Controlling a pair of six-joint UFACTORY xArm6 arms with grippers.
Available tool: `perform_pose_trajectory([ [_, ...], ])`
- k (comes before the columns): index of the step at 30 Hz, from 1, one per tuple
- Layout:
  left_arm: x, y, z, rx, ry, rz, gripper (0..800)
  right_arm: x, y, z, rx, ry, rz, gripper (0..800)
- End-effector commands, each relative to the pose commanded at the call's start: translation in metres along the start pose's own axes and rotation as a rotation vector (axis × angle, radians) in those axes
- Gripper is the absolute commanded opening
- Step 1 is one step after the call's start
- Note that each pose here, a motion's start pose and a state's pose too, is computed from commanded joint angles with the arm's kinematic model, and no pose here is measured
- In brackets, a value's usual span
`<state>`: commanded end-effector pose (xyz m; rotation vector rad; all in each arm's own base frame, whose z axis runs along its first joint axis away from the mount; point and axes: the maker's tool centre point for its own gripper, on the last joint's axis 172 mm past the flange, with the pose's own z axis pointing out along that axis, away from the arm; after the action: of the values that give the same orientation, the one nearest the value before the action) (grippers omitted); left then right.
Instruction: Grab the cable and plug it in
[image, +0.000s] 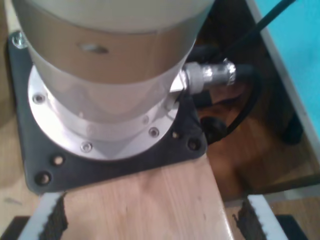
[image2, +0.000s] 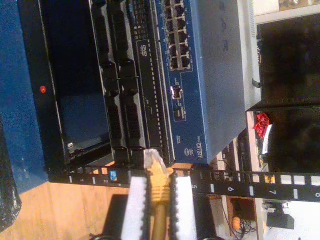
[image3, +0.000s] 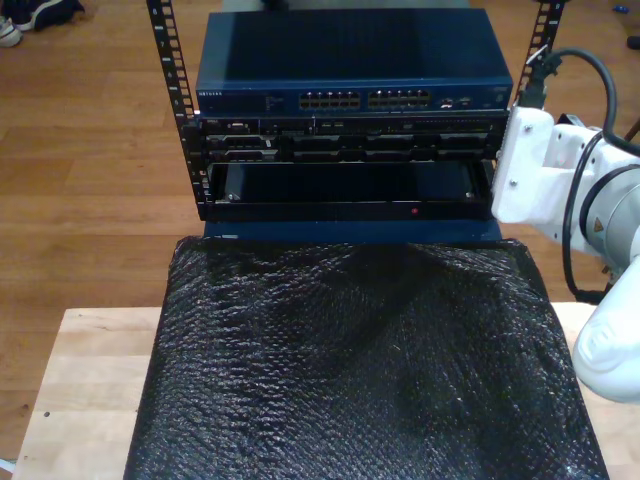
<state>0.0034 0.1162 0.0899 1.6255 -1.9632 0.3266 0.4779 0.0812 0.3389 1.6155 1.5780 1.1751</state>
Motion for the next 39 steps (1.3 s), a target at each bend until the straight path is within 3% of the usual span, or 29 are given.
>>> perform_pose_trajectory([
  [12,-0.02,-0.008,0.041,0.035,-0.079,0.02,799,0.008,0.004,-0.003,-0.047,0.008,-0.009,1],
  [27,-0.024,-0.01,0.041,0.041,-0.095,0.02,799,0.027,0.01,0.004,-0.119,0.017,-0.047,1],
  [39,-0.024,-0.01,0.041,0.041,-0.095,0.02,799,0.076,0.001,0.029,-0.145,0.072,-0.109,1],
])
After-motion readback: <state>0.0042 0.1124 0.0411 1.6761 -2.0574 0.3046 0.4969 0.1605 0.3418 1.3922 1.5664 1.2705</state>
